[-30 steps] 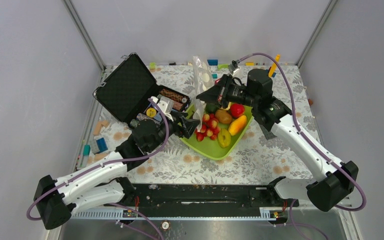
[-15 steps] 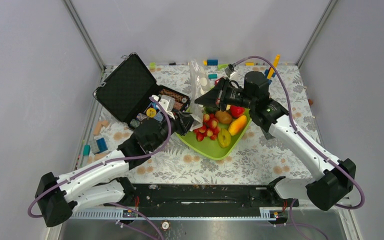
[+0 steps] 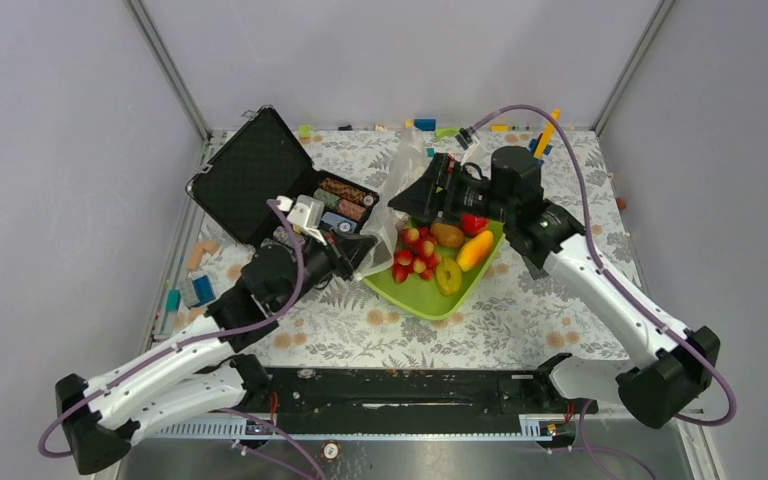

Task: Place the food in the zip-top bag and seal the zipper
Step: Open the zipper of the food storage bag at the center of the board.

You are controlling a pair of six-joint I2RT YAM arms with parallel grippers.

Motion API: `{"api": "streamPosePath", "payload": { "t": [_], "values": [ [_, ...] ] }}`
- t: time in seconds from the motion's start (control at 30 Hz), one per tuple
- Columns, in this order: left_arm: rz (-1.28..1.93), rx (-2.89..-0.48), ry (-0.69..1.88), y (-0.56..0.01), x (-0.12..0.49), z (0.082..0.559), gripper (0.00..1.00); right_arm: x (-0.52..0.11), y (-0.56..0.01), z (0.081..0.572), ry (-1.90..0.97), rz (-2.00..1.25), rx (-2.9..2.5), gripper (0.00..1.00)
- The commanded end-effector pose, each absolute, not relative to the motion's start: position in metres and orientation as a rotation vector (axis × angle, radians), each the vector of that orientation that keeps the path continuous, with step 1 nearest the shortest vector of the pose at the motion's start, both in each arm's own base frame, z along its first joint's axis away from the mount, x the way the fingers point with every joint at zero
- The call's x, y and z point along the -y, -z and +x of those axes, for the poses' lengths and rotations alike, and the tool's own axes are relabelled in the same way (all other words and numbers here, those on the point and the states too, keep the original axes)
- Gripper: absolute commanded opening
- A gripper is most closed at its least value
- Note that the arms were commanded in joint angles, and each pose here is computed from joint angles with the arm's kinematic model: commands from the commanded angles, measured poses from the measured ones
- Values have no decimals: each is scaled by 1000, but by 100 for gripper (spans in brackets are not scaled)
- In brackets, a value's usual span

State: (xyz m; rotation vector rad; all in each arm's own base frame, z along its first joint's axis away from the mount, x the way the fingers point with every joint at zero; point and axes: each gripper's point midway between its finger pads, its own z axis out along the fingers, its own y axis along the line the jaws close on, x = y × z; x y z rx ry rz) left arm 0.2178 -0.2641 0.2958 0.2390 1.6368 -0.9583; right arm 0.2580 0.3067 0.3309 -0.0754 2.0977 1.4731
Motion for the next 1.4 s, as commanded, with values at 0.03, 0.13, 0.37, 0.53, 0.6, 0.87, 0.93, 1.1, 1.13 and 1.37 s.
{"api": "streamPosePath", "payload": {
  "t": [0.03, 0.13, 0.37, 0.53, 0.6, 0.87, 0.93, 1.1, 1.13, 1.37],
  "values": [
    [153, -1775, 990, -287, 237, 191, 0, -283, -338, 247, -1281, -277, -1948, 99],
    [142, -1818, 1025, -291, 221, 170, 0, -271, -323, 245, -1213, -265, -1944, 99],
    [-126, -1921, 795, -295, 135, 155, 0, -262, -307, 231, -1246, -261, -1837, 98],
    [-349, -2016, 587, -283, 76, 142, 0, -256, -290, 225, -1232, -261, -1838, 98],
    [-403, -2036, 520, -281, 59, 137, 0, -256, -282, 225, -1228, -261, -1857, 98],
    [-593, -2077, 189, -282, -3, 122, 0, -264, -261, 229, -1240, -261, -1948, 98],
    [-567, -2093, 157, -281, 3, 127, 0, -266, -258, 230, -1242, -264, -1962, 98],
    [-370, -2166, 169, -266, 59, 158, 0, -266, -252, 231, -1231, -261, -1979, 99],
    [-311, -2187, 201, -261, 78, 166, 0, -265, -250, 231, -1227, -268, -1981, 99],
    [42, -2317, 455, -223, 195, 196, 0, -272, -239, 232, -1189, -278, -1975, 98]
  ]
}}
